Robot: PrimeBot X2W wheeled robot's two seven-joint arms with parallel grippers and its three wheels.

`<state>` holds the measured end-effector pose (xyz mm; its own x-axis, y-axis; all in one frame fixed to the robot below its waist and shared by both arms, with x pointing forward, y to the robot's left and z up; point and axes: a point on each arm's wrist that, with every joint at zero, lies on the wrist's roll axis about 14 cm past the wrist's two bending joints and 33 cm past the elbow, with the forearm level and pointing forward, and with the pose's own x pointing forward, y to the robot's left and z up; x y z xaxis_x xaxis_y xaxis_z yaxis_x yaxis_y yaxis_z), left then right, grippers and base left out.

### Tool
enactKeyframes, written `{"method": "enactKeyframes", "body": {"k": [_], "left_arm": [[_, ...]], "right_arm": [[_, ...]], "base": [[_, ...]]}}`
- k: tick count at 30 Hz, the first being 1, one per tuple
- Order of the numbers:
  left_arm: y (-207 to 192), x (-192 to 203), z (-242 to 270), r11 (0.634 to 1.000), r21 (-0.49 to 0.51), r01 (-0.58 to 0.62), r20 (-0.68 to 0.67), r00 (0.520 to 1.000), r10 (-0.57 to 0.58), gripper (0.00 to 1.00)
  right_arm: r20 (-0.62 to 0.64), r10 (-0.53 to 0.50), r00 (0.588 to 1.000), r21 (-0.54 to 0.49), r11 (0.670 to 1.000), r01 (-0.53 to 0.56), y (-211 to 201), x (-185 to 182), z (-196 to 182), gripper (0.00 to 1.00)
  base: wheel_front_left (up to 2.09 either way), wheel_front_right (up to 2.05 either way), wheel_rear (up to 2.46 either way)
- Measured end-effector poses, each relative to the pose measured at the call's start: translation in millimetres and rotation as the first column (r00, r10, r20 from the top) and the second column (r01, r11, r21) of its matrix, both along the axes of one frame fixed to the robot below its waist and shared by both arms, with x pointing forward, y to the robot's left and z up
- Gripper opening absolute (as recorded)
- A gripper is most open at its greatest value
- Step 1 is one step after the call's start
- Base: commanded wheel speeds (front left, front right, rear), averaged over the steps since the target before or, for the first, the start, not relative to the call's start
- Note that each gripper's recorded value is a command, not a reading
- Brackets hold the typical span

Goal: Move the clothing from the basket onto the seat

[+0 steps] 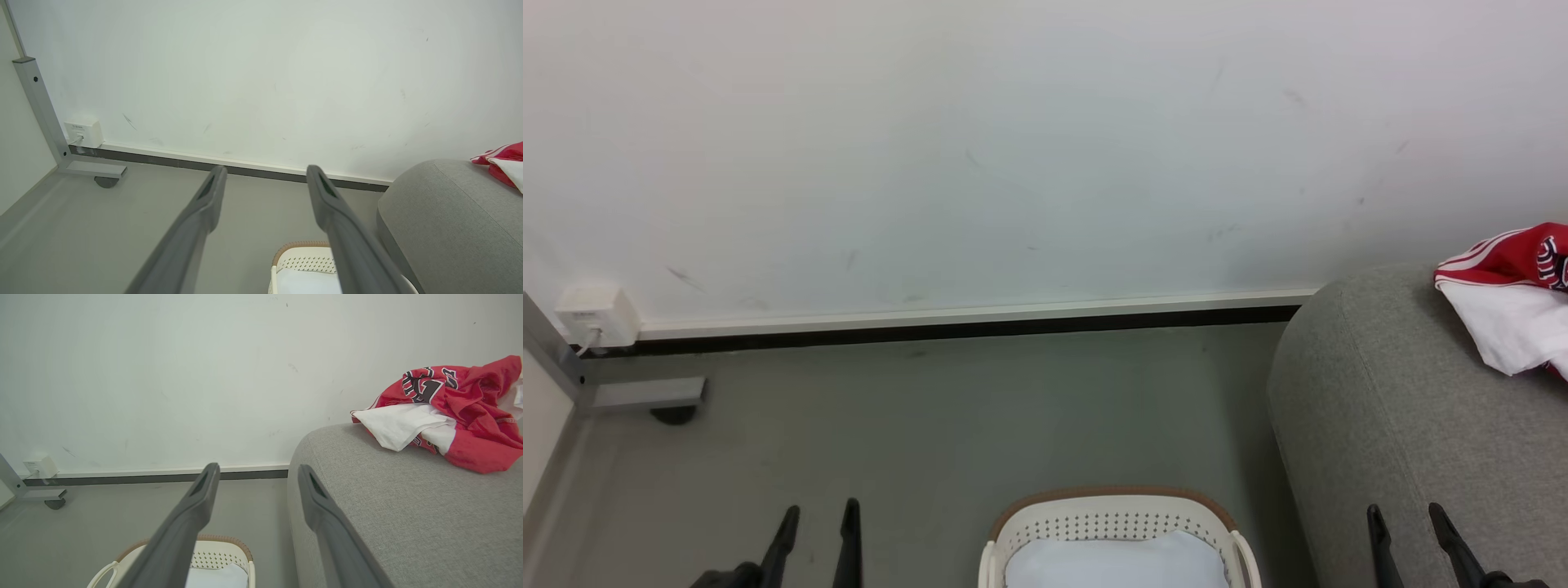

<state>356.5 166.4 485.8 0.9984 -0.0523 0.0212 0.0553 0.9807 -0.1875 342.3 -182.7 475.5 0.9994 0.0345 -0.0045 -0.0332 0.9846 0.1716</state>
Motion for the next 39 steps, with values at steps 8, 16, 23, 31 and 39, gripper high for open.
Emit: {"method": "enactKeyframes", "body": {"k": [8,16,23,31,39], "left_arm": [[3,-4,-6,1.0,-0.004,-0.009,-0.018,1.0,0.009,0.0],[5,-14,-32,0.998,-0.055,-0.031,-0.116,0.993,0.024,0.0],[10,-11,-33,0.982,-0.176,-0.071,-0.141,0.989,0.046,0.0],[15,-7,-30,0.948,-0.298,-0.108,-0.152,0.986,0.064,0.0],[19,-2,-26,0.902,-0.412,-0.13,-0.16,0.985,0.069,0.0]], "right_arm": [[-0.012,0.016,1.0,0.001,1.0,-0.016,5,2,-4,0.0],[-0.09,0.004,0.996,0.063,0.998,0.002,7,-6,-25,0.0],[-0.11,-0.028,0.994,0.184,0.982,0.048,1,-4,-26,0.0],[-0.123,-0.053,0.991,0.308,0.947,0.089,-5,-1,-24,0.0],[-0.128,-0.065,0.99,0.42,0.9,0.114,-8,5,-19,0.0]], "base": [[0.0,0.0,0.0],[0.0,0.0,0.0],[0.0,0.0,0.0],[0.0,0.0,0.0],[0.0,0.0,0.0]]}}
